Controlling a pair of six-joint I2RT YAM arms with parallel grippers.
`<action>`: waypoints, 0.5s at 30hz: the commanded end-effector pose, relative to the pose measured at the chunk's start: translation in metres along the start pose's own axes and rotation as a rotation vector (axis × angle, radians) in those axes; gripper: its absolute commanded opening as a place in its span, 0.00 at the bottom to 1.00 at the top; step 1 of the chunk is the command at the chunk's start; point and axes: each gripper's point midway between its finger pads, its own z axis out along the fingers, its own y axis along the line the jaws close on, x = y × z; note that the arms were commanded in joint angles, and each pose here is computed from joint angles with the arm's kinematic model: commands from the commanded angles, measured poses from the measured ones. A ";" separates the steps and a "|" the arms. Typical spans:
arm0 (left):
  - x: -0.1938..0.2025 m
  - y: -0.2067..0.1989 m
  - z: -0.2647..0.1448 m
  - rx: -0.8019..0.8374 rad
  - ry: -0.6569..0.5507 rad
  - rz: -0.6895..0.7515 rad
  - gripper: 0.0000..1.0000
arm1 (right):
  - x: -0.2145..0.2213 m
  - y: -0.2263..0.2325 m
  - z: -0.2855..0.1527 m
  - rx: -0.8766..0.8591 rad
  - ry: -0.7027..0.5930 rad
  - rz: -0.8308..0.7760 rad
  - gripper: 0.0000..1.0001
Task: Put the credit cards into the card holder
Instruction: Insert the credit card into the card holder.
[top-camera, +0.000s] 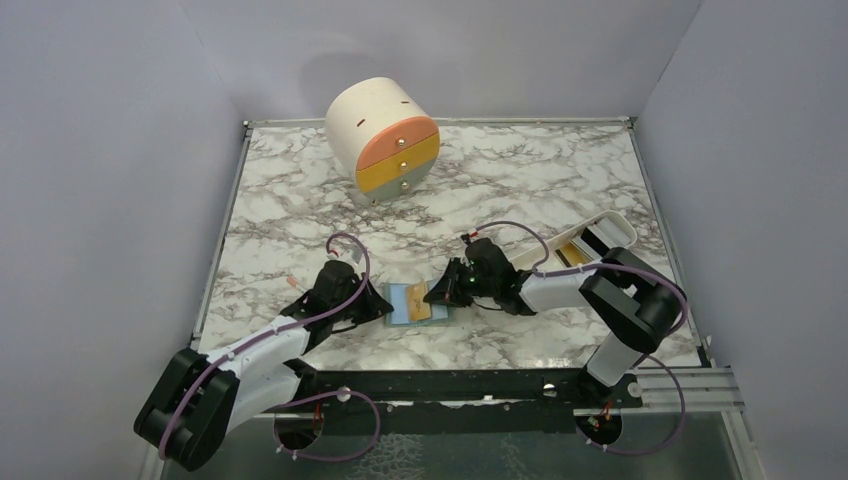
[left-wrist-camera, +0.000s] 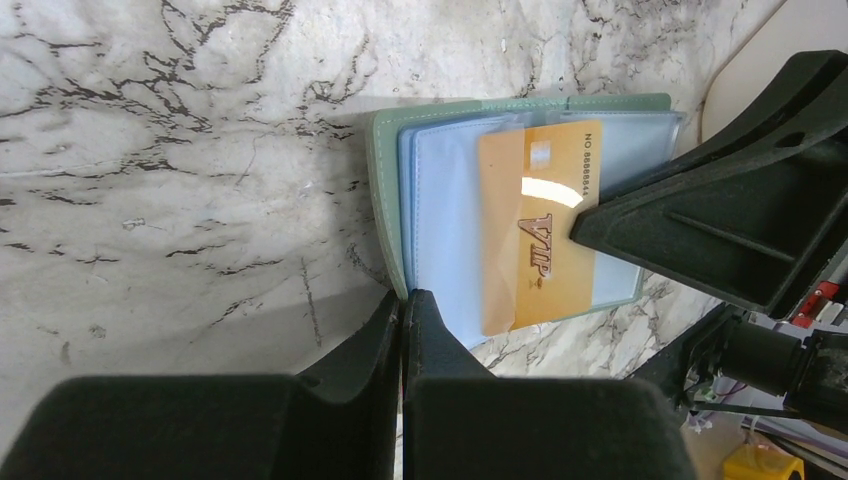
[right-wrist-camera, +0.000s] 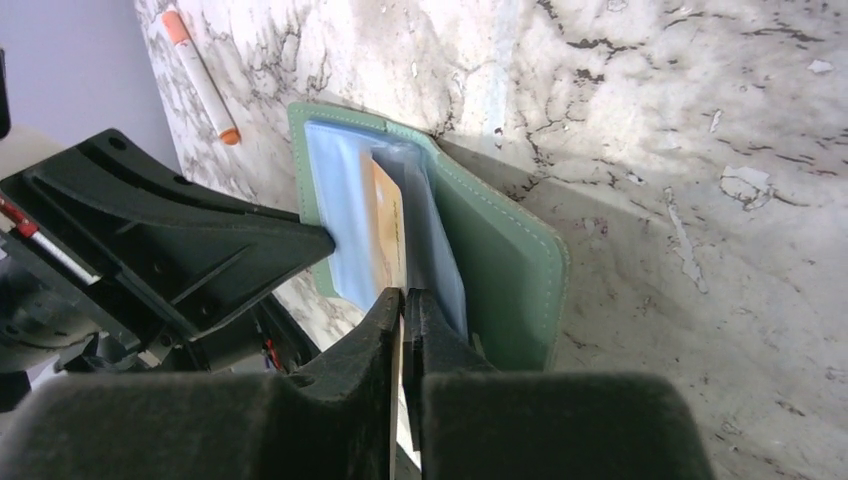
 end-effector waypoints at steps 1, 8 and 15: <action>0.010 0.002 0.001 0.010 0.038 -0.007 0.00 | 0.001 -0.001 0.009 0.030 0.004 -0.026 0.09; 0.011 -0.001 0.000 0.034 0.027 -0.022 0.00 | -0.004 -0.006 0.007 0.146 -0.021 -0.106 0.24; 0.007 -0.007 -0.001 0.057 0.016 -0.022 0.00 | -0.006 -0.002 0.007 0.187 -0.033 -0.145 0.22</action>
